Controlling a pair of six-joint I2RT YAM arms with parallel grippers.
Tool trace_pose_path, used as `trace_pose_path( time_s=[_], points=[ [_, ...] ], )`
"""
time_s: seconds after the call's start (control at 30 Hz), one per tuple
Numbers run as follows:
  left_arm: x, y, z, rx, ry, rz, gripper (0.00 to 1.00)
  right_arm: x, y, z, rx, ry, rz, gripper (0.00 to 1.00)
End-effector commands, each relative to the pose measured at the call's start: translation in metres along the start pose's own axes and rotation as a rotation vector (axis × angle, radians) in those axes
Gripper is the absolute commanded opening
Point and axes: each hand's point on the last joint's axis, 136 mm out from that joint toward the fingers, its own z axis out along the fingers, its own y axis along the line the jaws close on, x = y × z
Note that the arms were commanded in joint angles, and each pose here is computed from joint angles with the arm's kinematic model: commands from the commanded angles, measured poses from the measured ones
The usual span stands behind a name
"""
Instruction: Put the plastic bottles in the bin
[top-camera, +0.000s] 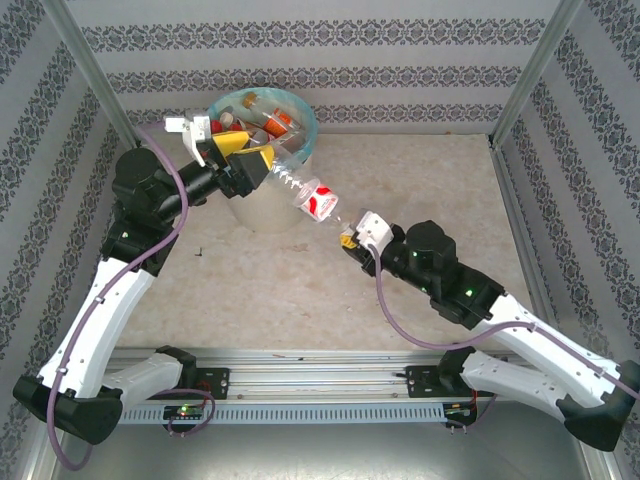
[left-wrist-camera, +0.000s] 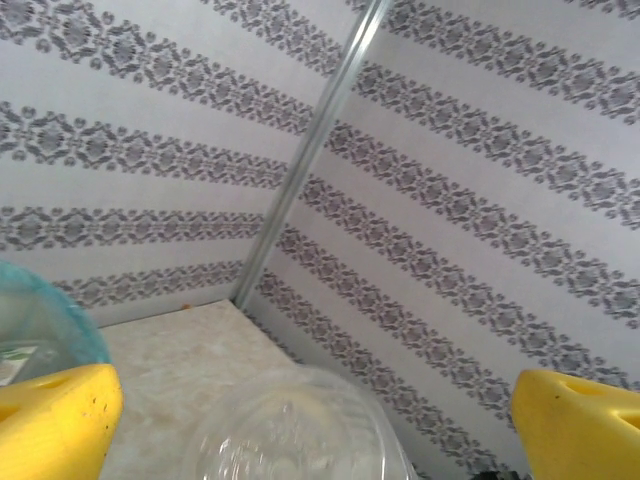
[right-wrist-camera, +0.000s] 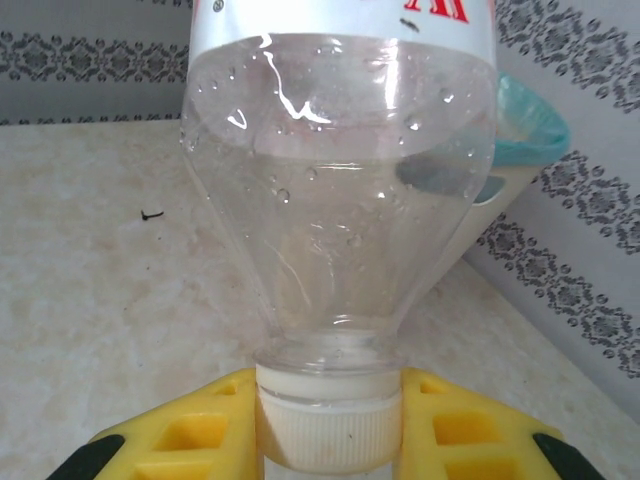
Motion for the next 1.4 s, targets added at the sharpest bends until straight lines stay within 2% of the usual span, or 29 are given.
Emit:
trace_pose_path(
  time_s=[0.0,0.1,0.27,0.43,0.57,0.63,0.73,0.83,1.03,1.07,1.17,1.2,1.37],
  points=[
    [-0.014,-0.021,-0.005,0.096,-0.04,-0.017,1.0,-0.008,-0.007,-0.008,0.031,-0.035,0.018,0.25],
    [-0.011,-0.026,-0.001,0.147,-0.011,-0.059,1.0,-0.019,-0.007,-0.016,0.021,-0.077,0.024,0.25],
    [0.002,-0.042,0.008,0.305,0.076,-0.114,1.0,-0.028,-0.004,-0.023,-0.003,-0.111,-0.001,0.28],
    [0.009,-0.039,0.013,0.314,0.119,-0.148,1.0,-0.034,0.001,-0.025,-0.034,-0.131,-0.008,0.3],
    [0.01,-0.039,0.012,0.316,0.103,-0.133,1.0,-0.035,0.003,-0.023,-0.05,-0.118,-0.008,0.31],
    [0.01,-0.04,0.01,0.32,0.098,-0.12,0.95,-0.034,0.003,-0.022,-0.049,-0.117,-0.01,0.33],
    [0.007,-0.042,0.007,0.322,0.076,-0.088,0.81,-0.033,0.001,-0.021,-0.038,-0.111,-0.009,0.38],
    [0.006,-0.039,0.005,0.288,0.063,-0.062,0.74,-0.033,0.001,-0.021,-0.038,-0.111,-0.005,0.42],
    [0.009,-0.029,0.006,0.223,0.069,-0.039,0.55,-0.036,-0.006,-0.021,-0.004,-0.119,0.003,0.56],
    [0.008,-0.028,0.006,0.215,0.062,-0.038,0.51,-0.037,-0.008,-0.021,0.008,-0.12,0.007,0.57],
    [0.003,-0.023,0.007,0.185,0.032,-0.042,0.24,-0.04,-0.011,-0.02,0.023,-0.121,0.013,0.57],
    [0.002,-0.022,0.007,0.177,0.023,-0.045,0.21,-0.041,-0.012,-0.02,0.023,-0.122,0.013,0.57],
    [-0.011,-0.012,0.009,0.113,-0.035,-0.028,0.2,-0.046,-0.012,-0.021,0.024,-0.141,0.019,0.69]
  ],
)
